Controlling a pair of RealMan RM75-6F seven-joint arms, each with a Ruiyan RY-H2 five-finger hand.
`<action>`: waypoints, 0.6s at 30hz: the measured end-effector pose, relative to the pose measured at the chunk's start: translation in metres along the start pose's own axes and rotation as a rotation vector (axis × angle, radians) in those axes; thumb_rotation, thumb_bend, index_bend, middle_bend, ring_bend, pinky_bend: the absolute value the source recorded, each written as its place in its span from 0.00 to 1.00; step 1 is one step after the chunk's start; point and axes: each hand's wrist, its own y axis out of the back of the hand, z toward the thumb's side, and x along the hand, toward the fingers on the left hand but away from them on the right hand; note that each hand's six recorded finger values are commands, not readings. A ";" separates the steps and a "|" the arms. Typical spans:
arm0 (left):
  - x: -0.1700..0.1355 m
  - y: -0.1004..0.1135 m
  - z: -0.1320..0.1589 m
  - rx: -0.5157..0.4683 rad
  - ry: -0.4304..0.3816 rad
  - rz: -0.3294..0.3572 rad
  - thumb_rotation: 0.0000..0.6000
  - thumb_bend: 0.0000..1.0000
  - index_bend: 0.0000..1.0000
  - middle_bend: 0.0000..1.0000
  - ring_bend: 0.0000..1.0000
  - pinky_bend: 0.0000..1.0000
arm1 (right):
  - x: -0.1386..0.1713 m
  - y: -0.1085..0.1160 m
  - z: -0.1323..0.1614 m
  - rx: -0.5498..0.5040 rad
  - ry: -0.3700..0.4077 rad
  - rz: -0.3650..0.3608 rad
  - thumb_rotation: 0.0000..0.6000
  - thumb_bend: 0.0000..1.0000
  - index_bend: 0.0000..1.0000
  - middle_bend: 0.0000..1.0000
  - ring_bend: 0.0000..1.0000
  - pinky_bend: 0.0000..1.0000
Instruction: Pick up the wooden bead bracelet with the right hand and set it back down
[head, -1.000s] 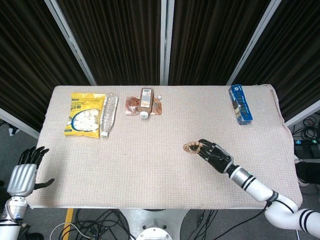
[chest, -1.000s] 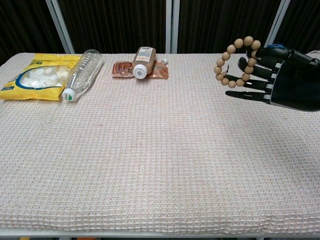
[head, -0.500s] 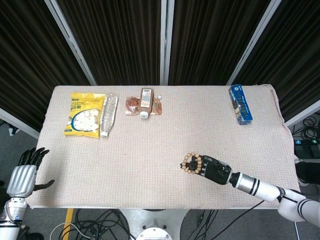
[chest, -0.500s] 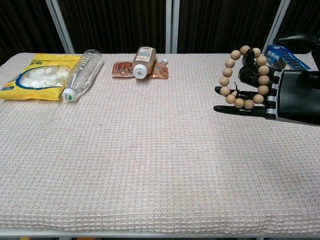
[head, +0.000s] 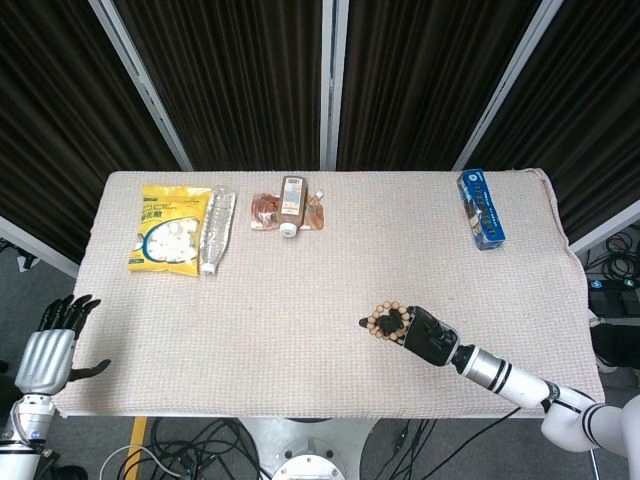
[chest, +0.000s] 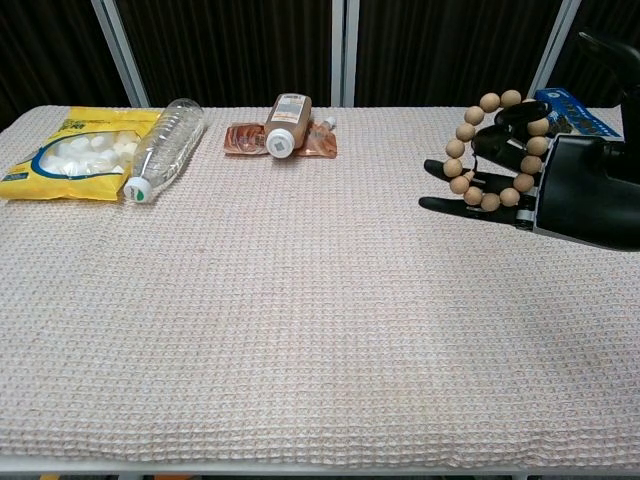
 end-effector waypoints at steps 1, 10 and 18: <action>0.000 0.000 0.000 0.000 0.000 -0.001 1.00 0.00 0.15 0.08 0.00 0.00 | -0.001 -0.001 0.000 0.014 0.011 -0.002 0.53 0.28 0.68 0.58 0.24 0.00; 0.000 -0.002 -0.002 0.000 0.006 -0.008 1.00 0.00 0.15 0.08 0.00 0.00 | -0.003 0.000 0.003 0.188 0.113 -0.058 0.49 0.46 0.70 0.61 0.27 0.00; 0.001 -0.001 -0.001 -0.001 0.004 -0.003 1.00 0.00 0.15 0.08 0.00 0.00 | 0.000 0.002 0.007 0.379 0.199 -0.145 0.48 0.51 0.72 0.62 0.28 0.00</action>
